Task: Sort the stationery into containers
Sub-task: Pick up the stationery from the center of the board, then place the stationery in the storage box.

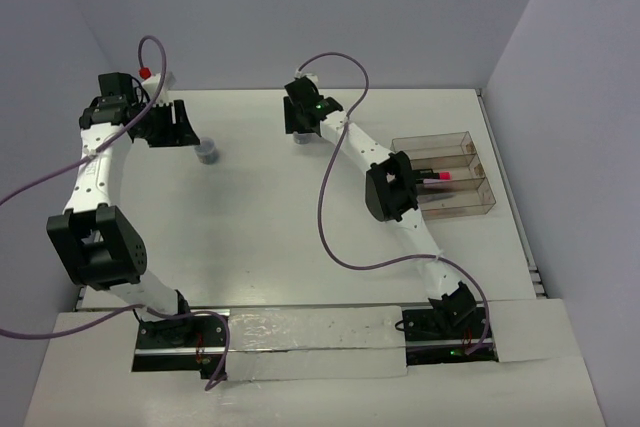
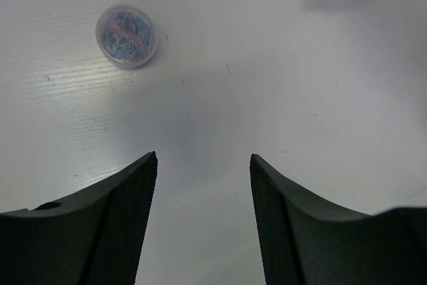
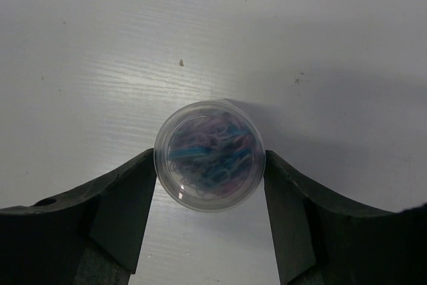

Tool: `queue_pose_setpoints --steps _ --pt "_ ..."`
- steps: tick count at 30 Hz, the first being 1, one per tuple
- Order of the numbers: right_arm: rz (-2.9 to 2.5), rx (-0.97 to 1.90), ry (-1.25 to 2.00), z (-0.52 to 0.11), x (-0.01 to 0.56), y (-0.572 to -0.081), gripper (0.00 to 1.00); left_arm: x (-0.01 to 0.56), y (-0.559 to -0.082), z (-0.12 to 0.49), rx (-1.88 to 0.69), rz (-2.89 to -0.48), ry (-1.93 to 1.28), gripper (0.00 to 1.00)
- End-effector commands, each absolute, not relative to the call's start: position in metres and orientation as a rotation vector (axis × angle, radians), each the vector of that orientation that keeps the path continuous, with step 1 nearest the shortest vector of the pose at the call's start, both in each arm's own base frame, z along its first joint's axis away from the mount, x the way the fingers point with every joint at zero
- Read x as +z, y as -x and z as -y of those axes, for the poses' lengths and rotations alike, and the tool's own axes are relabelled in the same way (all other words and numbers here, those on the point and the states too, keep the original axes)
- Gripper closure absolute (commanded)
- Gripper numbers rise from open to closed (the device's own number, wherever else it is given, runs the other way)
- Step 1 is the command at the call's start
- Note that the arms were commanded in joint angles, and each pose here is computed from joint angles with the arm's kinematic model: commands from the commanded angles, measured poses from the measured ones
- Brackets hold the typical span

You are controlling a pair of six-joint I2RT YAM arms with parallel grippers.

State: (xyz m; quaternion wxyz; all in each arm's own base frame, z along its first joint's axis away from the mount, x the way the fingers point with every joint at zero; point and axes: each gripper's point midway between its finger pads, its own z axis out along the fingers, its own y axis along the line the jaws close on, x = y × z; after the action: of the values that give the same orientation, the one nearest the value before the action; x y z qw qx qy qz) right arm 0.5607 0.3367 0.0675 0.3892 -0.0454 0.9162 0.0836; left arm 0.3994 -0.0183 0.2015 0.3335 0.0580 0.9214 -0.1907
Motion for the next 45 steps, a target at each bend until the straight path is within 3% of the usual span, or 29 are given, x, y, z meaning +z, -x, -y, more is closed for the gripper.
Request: queue_pose_setpoints --steps 1,5,9,12,13,14,25,32,40,45 --pt "-2.315 0.234 0.147 -0.343 0.075 -0.562 0.36 0.230 -0.399 0.011 -0.453 -2.355 -0.181 0.35" --pt "-2.317 0.236 0.145 -0.342 0.075 -0.561 0.41 0.231 -0.400 0.009 -0.455 -2.354 -0.184 0.35" --pt "-2.316 0.236 0.146 -0.342 0.076 -0.559 0.53 0.228 -0.399 0.008 -0.460 -2.360 -0.188 0.35" --pt "-2.316 0.236 0.137 -0.339 0.078 -0.556 0.77 0.223 -0.397 0.008 -0.474 -2.373 -0.187 0.35" --pt "-2.304 0.241 0.126 -0.337 0.083 -0.555 0.94 0.222 -0.397 0.007 -0.476 -2.375 -0.185 0.35" --pt "-2.296 0.253 0.120 -0.337 0.086 -0.553 0.99 0.221 -0.397 0.007 -0.478 -2.376 -0.183 0.35" --pt "-2.080 0.381 0.091 -0.325 0.214 -0.540 1.00 0.213 -0.400 0.006 -0.487 -2.387 -0.175 0.36" --pt "-1.993 0.383 -0.111 -0.205 0.265 -0.515 1.00 0.214 -0.401 0.007 -0.497 -2.370 -0.196 0.35" --pt "-2.017 0.208 -0.509 -0.020 0.220 -0.485 1.00 0.203 -0.403 0.011 -0.530 -2.370 -0.218 0.36" --pt "-2.052 0.163 -0.640 0.032 0.184 -0.489 1.00 0.197 -0.401 0.011 -0.529 -2.382 -0.232 0.35"
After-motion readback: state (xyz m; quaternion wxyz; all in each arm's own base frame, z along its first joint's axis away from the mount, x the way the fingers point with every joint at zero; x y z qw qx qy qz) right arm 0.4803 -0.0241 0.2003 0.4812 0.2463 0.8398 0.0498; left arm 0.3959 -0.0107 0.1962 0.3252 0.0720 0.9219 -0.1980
